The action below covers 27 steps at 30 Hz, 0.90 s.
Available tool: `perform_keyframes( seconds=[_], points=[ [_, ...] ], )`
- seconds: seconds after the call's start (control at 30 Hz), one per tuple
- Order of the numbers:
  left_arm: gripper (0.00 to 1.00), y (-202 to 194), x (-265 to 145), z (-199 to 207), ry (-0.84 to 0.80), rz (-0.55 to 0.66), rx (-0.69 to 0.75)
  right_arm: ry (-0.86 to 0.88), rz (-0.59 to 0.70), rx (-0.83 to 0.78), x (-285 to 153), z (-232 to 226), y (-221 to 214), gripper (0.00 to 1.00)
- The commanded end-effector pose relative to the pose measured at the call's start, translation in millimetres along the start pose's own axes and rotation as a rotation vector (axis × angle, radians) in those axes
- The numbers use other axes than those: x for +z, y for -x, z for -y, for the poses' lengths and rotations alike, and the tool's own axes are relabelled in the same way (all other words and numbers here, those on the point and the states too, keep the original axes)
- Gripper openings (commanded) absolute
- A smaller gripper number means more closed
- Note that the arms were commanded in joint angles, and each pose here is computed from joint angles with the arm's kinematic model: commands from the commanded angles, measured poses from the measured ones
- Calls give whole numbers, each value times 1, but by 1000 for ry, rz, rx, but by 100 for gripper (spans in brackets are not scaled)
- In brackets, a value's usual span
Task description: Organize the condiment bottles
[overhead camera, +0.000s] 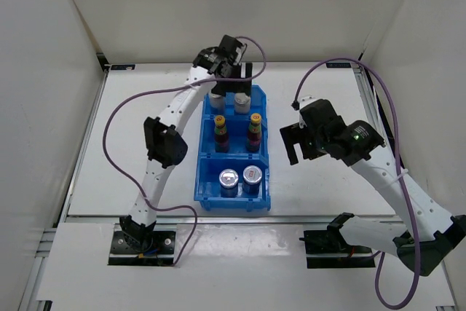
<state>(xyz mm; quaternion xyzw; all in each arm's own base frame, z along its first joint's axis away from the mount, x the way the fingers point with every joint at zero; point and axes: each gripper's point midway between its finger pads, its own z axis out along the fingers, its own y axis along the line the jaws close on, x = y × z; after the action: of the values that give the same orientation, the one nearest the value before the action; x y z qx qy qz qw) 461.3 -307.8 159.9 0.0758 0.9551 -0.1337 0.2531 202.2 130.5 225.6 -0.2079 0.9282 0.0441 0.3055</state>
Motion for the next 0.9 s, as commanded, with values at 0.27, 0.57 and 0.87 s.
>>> perform_keyframes(
  seconds=[0.27, 0.57, 0.87],
  points=[
    [100, 62, -291, -66, 155, 594, 97, -292, 138, 179, -9, 48, 17, 100],
    [100, -72, -298, -168, 353, 709, -30, -450, 134, 181, -11, 74, 8, 100],
    [100, -165, -305, -178, 209, 838, -116, -508, 94, 156, -5, 82, -6, 100]
  ],
)
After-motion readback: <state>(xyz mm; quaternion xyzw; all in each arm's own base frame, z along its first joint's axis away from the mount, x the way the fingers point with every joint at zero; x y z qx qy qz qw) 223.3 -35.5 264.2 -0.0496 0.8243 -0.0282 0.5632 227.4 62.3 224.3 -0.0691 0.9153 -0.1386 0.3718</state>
